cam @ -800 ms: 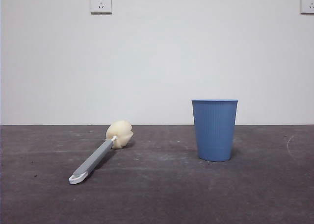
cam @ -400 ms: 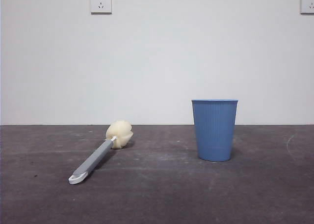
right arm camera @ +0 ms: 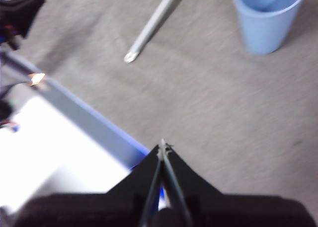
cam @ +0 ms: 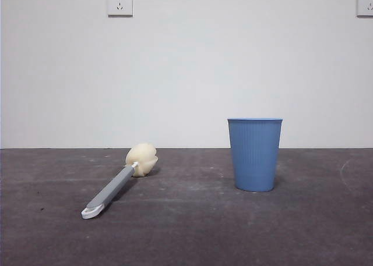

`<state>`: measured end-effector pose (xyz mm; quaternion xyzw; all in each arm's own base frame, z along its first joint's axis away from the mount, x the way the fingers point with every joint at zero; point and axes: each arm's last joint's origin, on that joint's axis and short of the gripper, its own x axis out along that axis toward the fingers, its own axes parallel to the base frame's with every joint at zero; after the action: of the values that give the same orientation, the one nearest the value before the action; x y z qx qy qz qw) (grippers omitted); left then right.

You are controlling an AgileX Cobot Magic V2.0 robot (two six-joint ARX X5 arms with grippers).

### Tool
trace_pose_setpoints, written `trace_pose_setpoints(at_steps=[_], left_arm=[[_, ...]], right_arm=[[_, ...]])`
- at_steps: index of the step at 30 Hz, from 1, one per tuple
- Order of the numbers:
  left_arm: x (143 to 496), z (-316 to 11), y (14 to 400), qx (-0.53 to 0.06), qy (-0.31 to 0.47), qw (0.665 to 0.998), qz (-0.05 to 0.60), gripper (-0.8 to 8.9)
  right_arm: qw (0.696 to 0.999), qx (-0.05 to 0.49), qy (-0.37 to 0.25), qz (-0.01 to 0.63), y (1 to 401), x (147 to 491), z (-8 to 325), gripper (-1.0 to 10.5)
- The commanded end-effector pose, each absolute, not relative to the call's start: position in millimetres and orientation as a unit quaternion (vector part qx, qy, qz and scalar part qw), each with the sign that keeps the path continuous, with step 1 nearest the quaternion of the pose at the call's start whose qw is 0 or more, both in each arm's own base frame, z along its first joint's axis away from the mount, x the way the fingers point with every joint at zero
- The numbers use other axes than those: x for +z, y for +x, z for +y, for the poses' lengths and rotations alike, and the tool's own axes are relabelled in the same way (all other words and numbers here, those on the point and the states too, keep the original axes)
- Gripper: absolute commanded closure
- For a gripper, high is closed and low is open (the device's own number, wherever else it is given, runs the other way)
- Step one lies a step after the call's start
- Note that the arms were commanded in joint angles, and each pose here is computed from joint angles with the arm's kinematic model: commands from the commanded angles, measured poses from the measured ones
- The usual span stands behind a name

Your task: Pick up the cup brush,pick up the cup,insert the brush into the cup,clean the cup,put the cup brush back,put the cup back to the fixed position on the table

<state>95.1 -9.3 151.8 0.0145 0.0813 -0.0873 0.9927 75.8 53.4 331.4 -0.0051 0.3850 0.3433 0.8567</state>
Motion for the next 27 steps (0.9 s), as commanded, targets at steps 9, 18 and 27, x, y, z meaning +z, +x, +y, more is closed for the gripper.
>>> trace_pose_setpoints(at_steps=[9, 18, 27], left_arm=[[147.6, -9.1, 95.7, -0.085, 0.011, 0.993, 0.085, 8.16], [147.6, -9.2, 95.7, -0.085, 0.011, 0.993, 0.085, 8.16], [147.6, -9.2, 95.7, -0.085, 0.011, 0.993, 0.085, 8.16]], right_arm=[[0.952, 0.291, -0.067, 0.074, 54.4, 370.2, 28.9, 9.4], [0.972, 0.225, -0.064, -0.034, 68.1, 324.9, 25.0, 9.4], [0.985, 0.165, -0.028, -0.032, 88.2, 232.4, 21.0, 9.4]])
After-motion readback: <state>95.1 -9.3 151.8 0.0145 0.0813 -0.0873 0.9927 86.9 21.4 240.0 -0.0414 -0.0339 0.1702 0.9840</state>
